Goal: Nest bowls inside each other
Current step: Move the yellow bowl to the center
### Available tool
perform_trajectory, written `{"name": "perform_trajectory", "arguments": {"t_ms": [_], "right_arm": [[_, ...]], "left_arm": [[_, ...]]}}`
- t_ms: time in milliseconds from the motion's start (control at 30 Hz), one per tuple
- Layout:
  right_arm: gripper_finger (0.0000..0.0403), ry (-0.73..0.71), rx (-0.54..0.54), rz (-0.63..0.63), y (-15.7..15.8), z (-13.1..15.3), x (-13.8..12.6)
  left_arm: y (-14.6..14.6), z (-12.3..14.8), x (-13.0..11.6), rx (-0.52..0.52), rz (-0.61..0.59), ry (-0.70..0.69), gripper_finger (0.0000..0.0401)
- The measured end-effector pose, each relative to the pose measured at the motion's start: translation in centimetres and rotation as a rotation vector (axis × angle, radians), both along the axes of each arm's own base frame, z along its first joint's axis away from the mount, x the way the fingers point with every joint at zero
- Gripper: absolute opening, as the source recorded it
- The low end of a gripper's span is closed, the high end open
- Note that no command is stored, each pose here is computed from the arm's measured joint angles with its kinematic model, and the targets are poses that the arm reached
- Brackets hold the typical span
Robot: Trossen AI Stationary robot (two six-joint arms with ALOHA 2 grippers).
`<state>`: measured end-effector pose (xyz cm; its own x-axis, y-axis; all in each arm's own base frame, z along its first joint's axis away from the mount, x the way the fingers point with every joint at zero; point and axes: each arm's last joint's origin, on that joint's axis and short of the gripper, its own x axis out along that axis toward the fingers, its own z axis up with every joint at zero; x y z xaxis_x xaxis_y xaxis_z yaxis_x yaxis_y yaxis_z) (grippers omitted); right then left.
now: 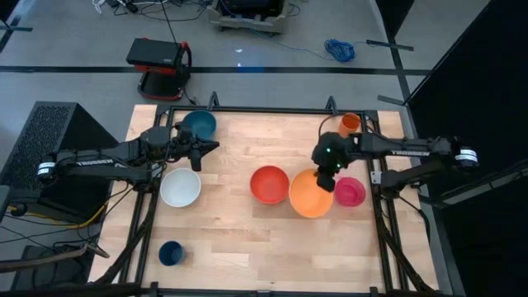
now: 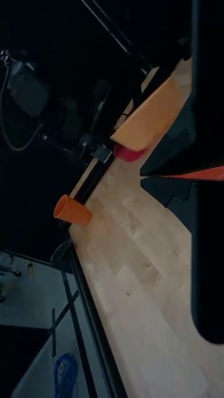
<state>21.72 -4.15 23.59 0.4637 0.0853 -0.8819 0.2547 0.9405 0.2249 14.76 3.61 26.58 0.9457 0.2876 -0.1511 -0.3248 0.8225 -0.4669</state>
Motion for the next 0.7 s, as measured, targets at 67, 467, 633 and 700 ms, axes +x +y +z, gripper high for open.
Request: {"name": "perform_trajectory", "arguments": {"t_ms": [67,467,633,700], "right_arm": [[0.0000,0.041,-0.011,0.025,-0.3,-0.4,0.5],[0.0000,0.197,-0.061,0.146,-1.4,-2.5,3.7],[0.0000,0.249,-0.069,0.186,-1.7,-3.5,4.8],[0.0000,0.266,-0.064,0.193,-1.8,-4.0,5.0]], "left_arm": [[0.0,0.0,0.0,0.000,0.000,0.001,0.0001],[0.0,0.0,0.0,-0.001,-0.001,0.003,0.0001],[0.0,-0.1,0.0,-0.001,-0.002,0.006,0.0001],[0.0,-0.1,0.0,-0.003,-0.001,0.013,0.0001]]}}
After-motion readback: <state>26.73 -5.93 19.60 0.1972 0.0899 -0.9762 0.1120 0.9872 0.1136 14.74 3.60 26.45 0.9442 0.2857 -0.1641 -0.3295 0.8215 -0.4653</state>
